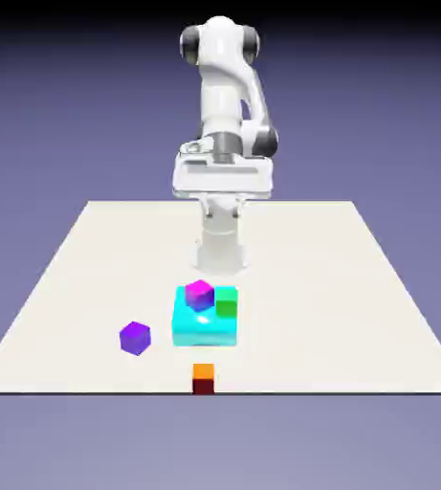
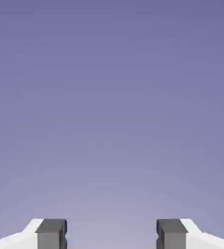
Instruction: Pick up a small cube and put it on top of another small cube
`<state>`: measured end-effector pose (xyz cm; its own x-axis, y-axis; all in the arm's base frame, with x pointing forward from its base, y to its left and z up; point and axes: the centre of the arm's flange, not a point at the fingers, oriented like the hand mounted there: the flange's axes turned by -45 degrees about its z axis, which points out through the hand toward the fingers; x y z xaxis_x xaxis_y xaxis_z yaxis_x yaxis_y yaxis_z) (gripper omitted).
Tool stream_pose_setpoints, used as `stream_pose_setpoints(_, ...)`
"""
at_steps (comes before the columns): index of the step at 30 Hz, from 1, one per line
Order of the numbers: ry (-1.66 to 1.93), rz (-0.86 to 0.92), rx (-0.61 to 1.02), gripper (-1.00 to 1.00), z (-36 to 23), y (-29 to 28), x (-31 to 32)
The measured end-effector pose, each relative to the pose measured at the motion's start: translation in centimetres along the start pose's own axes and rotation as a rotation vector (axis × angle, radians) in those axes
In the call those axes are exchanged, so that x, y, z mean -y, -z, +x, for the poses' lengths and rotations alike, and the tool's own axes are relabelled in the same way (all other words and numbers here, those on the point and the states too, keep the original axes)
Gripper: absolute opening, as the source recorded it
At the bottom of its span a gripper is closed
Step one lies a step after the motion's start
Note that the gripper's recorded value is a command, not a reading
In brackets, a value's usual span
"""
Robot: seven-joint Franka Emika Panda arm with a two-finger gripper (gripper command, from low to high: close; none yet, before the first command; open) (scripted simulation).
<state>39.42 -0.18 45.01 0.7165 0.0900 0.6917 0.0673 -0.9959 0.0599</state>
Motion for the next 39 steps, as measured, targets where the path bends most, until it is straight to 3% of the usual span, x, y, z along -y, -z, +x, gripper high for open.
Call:
stream_pose_setpoints(15,0.459,0.072,0.371,0.00,-6.2,-10.6,-8.2)
stream_pose_setpoints(30,0.886,0.343,0.699,0.00,-16.8,-17.9,-16.8)
stream_pose_setpoints(39,0.944,0.398,0.739,0.00,-22.8,-22.7,-18.0)
